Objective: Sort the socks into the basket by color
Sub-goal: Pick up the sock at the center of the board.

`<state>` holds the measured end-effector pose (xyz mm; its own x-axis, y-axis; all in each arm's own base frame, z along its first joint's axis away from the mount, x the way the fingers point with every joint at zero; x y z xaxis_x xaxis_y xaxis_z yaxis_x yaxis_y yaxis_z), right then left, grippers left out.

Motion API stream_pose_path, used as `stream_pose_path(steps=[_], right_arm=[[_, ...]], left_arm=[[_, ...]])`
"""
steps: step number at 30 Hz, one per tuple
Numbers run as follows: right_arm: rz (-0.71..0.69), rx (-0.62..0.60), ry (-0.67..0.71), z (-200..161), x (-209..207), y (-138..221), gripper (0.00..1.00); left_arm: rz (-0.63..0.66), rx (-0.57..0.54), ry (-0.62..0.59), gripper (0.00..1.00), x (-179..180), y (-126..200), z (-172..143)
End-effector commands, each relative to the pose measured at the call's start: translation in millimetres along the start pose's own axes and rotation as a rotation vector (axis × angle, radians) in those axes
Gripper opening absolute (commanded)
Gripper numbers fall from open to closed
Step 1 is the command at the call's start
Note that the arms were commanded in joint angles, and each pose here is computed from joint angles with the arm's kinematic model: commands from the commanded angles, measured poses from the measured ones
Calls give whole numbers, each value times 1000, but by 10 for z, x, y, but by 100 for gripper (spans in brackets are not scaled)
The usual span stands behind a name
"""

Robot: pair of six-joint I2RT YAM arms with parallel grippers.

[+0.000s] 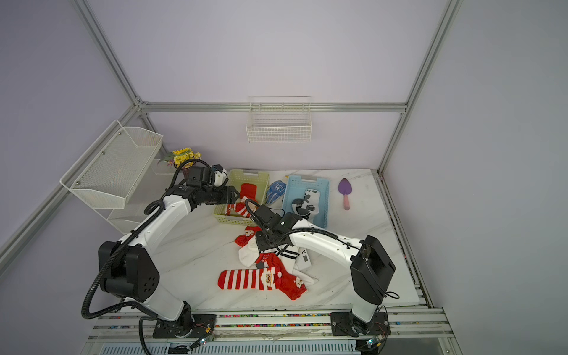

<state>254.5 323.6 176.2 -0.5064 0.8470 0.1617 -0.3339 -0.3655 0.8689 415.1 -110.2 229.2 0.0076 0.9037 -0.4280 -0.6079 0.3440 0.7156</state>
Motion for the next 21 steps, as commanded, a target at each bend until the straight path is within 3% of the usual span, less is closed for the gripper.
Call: stream_pose_path(steps=[1, 9, 21], right_arm=[[2, -105, 17, 250, 53, 381, 3], [-41, -155, 48, 468, -23, 589, 3], [-129, -230, 25, 831, -477, 835, 3]], left_arm=[[-17, -13, -4, 73, -4, 49, -15], [-17, -13, -4, 73, -2, 54, -19], [-12, -8, -6, 73, 11, 32, -28]])
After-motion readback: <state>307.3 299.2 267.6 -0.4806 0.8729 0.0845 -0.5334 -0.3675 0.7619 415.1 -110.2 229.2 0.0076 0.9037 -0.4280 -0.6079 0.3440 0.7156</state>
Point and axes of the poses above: each gripper's point midway between its finger pads, its own y axis back along the fingers, its own x axis along the line the jaws close on, z = x × y, the point moved 3 cm from there along y, back along the fingers, and after that the axes turned 11 degrees about y, right-handed, at the moved point
